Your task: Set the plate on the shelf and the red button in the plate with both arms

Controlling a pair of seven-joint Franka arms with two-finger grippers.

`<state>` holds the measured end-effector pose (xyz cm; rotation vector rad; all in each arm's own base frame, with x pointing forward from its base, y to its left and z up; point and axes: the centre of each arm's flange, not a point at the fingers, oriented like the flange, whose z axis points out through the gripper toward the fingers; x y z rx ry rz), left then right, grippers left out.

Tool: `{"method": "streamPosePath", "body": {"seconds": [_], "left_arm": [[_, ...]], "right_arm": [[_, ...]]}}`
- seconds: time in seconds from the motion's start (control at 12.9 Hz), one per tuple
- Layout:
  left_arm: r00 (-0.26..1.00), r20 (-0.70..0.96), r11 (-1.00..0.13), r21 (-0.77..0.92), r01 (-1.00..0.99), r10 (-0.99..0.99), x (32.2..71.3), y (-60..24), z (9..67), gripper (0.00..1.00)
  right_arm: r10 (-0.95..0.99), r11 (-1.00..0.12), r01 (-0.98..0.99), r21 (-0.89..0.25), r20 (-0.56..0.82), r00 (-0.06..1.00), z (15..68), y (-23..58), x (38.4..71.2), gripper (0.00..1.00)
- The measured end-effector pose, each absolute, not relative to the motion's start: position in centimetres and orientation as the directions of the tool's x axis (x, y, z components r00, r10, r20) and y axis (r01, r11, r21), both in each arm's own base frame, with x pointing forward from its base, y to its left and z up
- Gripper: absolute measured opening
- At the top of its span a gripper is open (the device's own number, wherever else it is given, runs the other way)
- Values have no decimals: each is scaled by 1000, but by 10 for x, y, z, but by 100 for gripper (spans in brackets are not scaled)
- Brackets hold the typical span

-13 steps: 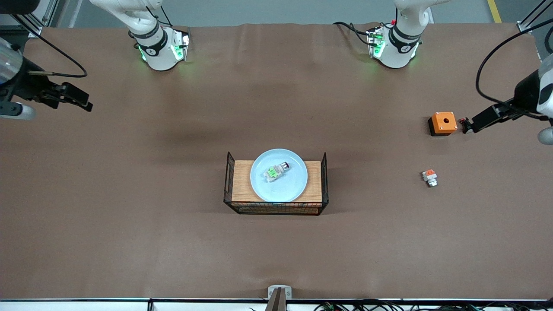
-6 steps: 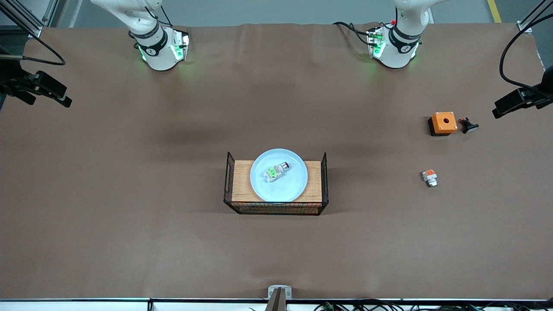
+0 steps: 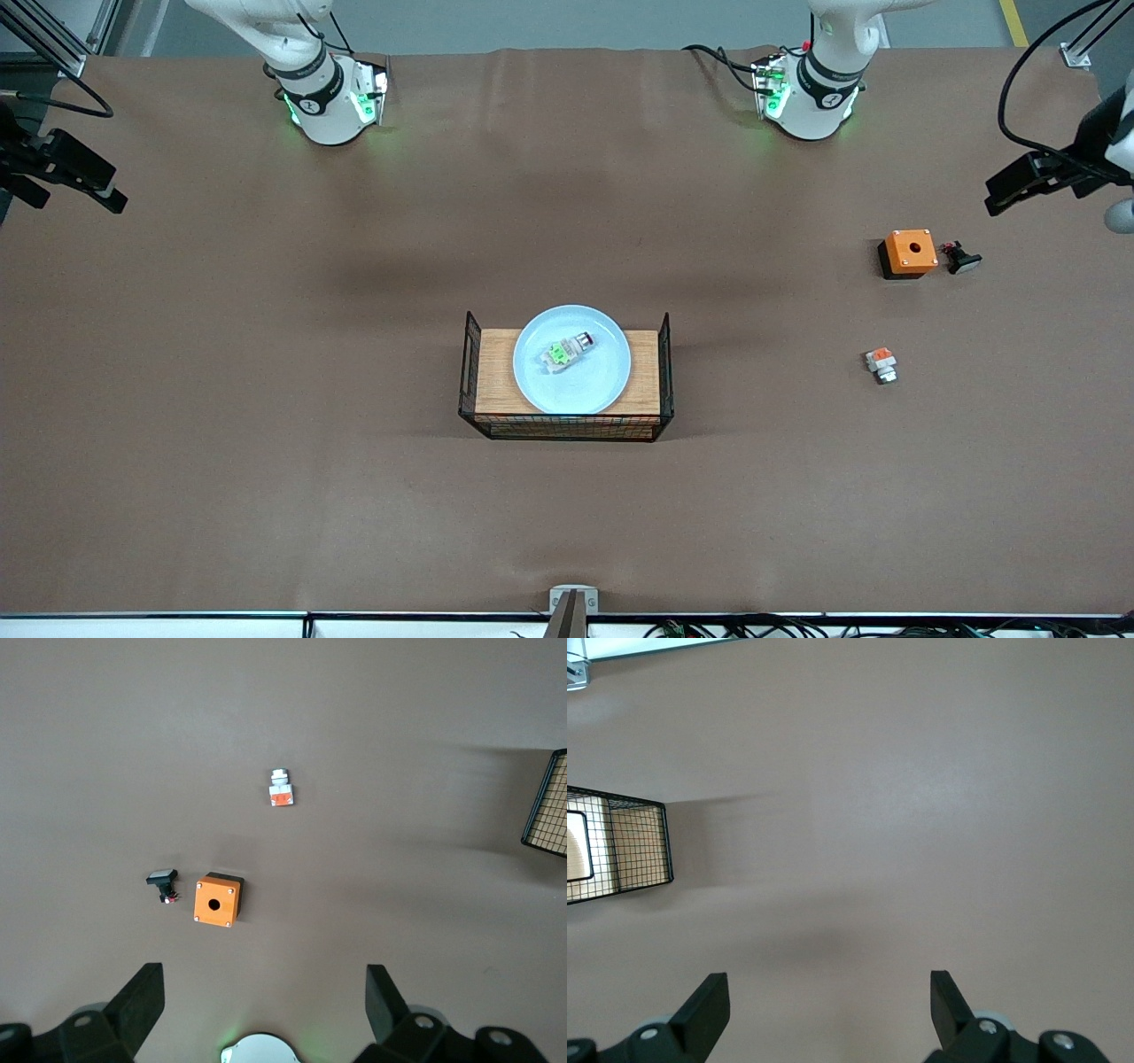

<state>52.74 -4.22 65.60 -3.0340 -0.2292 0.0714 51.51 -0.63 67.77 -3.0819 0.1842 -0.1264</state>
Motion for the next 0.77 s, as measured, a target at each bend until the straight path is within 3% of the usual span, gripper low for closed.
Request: {"method": "streamPosePath", "body": {"seconds": [0.77], "left_arm": [[996,-31,-994,-83,78,80,514,-53,649,100]], "right_arm": [[-122,-991,-118,-55,56,991,675,-7,514,100]]}}
